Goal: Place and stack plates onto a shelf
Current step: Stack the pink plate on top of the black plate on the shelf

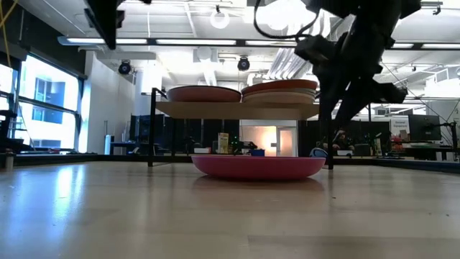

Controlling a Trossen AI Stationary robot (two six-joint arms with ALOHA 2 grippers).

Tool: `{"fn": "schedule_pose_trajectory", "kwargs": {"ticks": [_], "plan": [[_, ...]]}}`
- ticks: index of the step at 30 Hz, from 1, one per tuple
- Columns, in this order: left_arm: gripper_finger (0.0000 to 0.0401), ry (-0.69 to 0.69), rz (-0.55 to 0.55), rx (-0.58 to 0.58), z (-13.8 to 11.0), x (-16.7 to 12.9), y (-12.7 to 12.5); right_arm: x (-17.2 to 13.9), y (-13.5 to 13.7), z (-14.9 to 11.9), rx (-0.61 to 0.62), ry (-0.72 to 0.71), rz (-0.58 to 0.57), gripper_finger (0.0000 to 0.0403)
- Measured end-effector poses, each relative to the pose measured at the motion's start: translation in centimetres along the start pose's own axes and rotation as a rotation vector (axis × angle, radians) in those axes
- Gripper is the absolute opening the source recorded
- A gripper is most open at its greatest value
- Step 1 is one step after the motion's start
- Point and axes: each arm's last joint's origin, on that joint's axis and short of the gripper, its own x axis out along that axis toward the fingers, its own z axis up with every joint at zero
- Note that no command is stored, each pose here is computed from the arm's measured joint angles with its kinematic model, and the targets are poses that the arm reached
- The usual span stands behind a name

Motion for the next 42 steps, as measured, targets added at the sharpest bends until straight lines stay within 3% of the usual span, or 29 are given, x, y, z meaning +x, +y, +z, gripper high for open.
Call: {"fn": "schedule_pose_trajectory", "kwargs": {"ticks": [12, 24, 33, 37, 42], "plan": [[0.0090, -0.081, -0.064, -0.046, -0.1, 2.4, -0.9, 2.5, 0.1, -0.1, -0.019, -0.016, -0.065, 0.0114], [0.0090, -0.189, -0.141, -0.060, 0.9, 2.2, -1.6, 5.3, 0.4, -0.4, -0.017, -0.035, -0.102, 0.0114], [0.0090, -0.193, -0.143, -0.052, 0.9, 2.2, -1.6, 6.9, 0.2, -0.1, 0.027, -0.031, -0.121, 0.0113], [0.0090, -0.193, -0.143, -0.049, 0.9, 2.2, -1.6, 7.0, 0.2, 0.1, 0.044, -0.010, -0.118, 0.0083], [0.0090, -0.202, -0.131, -0.051, 1.0, 2.2, -1.6, 7.0, 0.2, 0.3, 0.045, 0.013, -0.110, 0.0014]]}}
